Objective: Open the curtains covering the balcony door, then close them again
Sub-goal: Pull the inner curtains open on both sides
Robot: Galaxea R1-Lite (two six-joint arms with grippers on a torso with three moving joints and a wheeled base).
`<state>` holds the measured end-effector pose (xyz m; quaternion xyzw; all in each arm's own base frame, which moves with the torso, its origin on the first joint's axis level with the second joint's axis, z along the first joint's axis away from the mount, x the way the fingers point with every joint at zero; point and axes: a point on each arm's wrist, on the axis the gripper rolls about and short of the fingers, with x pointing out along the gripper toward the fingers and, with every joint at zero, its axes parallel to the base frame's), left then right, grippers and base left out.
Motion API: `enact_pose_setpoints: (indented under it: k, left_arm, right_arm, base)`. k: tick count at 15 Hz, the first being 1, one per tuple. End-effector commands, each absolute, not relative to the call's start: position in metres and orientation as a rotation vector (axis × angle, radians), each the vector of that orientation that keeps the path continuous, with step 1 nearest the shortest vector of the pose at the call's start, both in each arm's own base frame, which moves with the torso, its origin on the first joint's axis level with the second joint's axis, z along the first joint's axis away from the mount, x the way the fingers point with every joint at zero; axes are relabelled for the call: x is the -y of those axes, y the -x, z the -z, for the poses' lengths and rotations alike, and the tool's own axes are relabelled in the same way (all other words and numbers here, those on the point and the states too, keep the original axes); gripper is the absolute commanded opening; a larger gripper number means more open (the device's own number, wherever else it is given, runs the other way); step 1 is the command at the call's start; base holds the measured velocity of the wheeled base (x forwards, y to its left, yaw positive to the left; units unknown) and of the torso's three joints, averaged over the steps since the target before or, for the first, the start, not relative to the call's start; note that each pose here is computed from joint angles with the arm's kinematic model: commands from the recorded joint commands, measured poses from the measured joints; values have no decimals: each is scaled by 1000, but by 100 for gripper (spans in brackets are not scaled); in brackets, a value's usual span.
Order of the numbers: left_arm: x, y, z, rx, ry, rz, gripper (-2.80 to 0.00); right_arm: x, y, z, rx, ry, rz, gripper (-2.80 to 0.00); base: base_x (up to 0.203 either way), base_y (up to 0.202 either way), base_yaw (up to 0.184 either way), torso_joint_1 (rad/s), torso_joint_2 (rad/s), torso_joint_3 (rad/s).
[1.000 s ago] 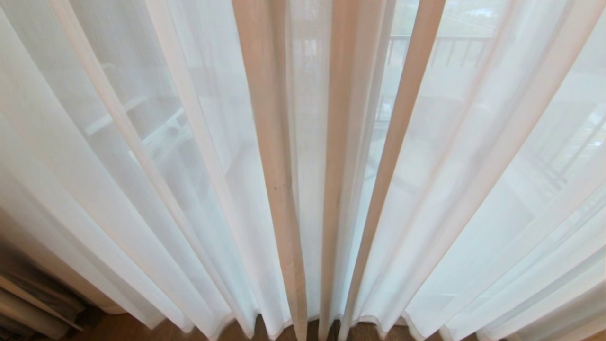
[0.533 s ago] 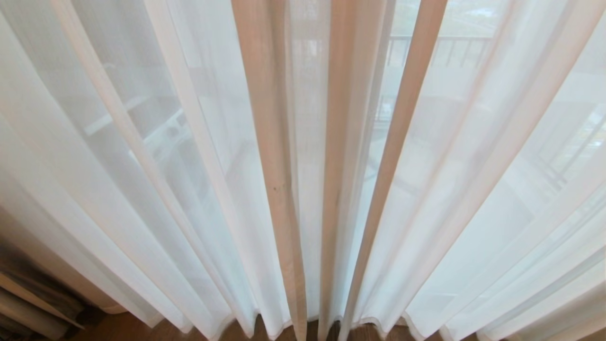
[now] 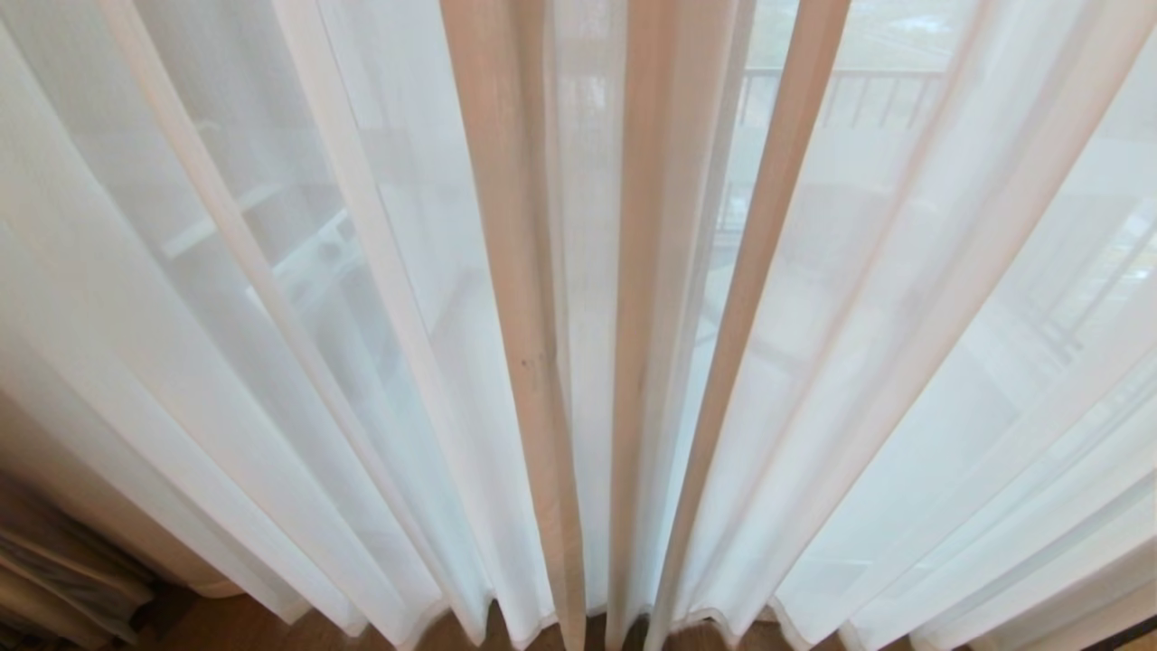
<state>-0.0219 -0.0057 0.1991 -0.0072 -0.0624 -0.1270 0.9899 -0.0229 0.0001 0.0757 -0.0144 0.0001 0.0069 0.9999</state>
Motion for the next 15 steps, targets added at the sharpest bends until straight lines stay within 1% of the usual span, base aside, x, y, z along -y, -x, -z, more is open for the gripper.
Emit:
enact_pose_setpoints:
  k: [1, 4, 6, 9, 14, 15]
  left_arm:
    - [8, -10, -238, 53, 21, 372, -280]
    - [12, -36, -284, 59, 13, 543, -280]
    - [14, -53, -303, 55, 12, 625, -280]
    - [24, -82, -319, 21, 22, 760, -280]
    - [40, -115, -337, 22, 21, 856, -280]
    - [45, -121, -339, 27, 20, 864, 0]
  right_arm:
    - [0, 23, -76, -1, 29, -15, -280]
    - [0, 23, -76, 0, 29, -14, -280]
    - [0, 23, -76, 0, 29, -15, -280]
    - [0, 23, -76, 0, 29, -14, -280]
    - [0, 23, -76, -1, 29, -15, -280]
    - [0, 23, -76, 0, 29, -15, -280]
  base:
    - [0, 0, 0, 0, 0, 0]
    - [0, 0, 0, 0, 0, 0]
    - [0, 0, 0, 0, 0, 0]
    - [0, 0, 0, 0, 0, 0]
    - [0, 0, 0, 0, 0, 0]
    - [0, 0, 0, 0, 0, 0]
